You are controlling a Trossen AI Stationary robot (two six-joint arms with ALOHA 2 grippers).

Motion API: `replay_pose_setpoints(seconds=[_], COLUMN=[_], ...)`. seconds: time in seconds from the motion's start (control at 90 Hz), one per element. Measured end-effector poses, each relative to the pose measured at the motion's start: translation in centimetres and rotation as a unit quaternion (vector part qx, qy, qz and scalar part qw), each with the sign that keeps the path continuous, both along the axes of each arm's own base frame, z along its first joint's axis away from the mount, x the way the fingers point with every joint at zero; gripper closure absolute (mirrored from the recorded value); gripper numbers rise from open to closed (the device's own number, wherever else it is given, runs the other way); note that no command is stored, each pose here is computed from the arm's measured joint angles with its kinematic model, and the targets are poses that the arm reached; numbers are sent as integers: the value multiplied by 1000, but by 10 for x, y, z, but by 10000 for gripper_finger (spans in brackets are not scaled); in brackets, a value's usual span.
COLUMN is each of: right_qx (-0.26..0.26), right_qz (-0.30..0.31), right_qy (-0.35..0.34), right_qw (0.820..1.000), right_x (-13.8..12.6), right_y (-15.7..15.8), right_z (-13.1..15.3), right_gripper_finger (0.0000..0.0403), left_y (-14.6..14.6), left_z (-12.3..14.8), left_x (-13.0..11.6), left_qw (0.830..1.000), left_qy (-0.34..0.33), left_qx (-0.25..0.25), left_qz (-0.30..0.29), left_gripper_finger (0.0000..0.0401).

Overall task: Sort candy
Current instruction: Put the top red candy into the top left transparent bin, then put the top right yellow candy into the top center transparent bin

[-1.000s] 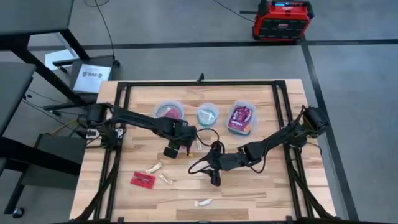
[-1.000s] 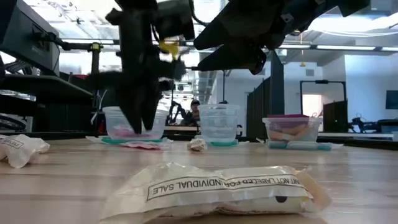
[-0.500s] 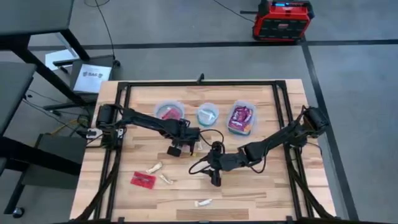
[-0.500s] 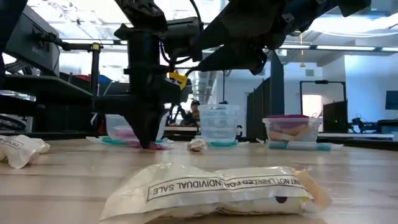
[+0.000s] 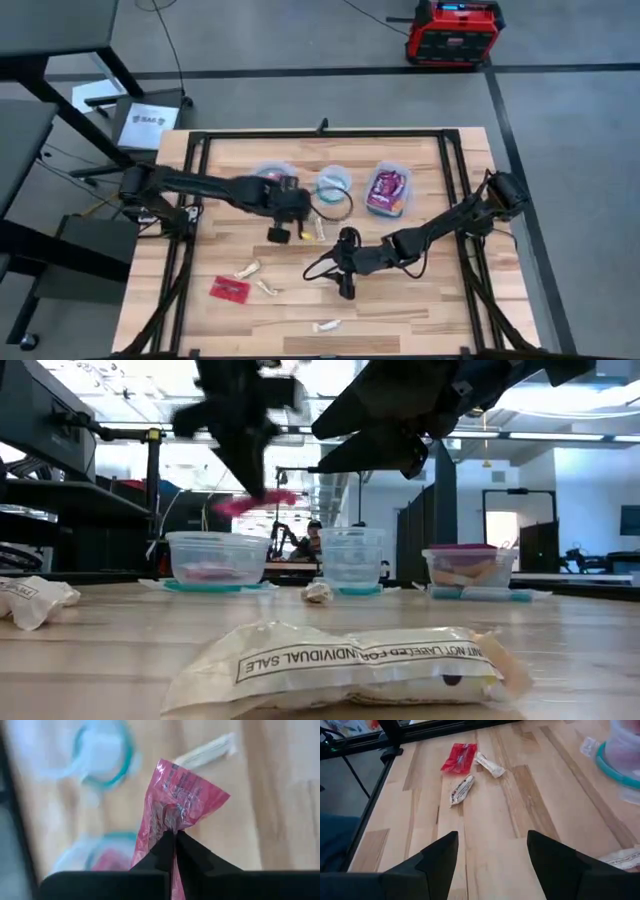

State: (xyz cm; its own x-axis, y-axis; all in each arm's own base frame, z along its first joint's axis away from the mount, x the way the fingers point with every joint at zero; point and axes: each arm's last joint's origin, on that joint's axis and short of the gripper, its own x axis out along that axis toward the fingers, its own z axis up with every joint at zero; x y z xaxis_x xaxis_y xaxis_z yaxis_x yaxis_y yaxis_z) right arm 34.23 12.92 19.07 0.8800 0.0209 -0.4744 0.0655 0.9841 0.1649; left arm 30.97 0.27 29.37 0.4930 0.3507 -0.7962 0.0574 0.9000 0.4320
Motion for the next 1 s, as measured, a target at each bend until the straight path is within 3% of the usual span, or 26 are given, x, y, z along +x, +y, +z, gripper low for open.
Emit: replay_pose_setpoints(seconds=[0.111,0.267,0.411,0.567,0.756,1.0], right_qx=[0,0,0,0,7,57], right_qz=[0,0,0,0,-4,-40], right_qy=[0,0,0,0,1,5], right_qw=[1000,1000,1000,1000,1000,998], right_x=[0,0,0,0,0,2], right_y=[0,0,0,0,0,-7], right_z=[0,0,0,0,0,-1], right_gripper_finger=[177,177,177,177,177,177], left_y=[26,63,85,97,95,58], left_z=[31,42,37,22,14,51], left_x=[-33,-61,-64,-57,-55,-76], left_qw=[997,986,976,974,977,976], left_qy=[-30,-37,-37,0,41,-68], left_qx=[2,-26,-86,-95,-92,-105], left_qz=[65,159,197,205,189,176], left_gripper_finger=[401,401,387,326,256,249])
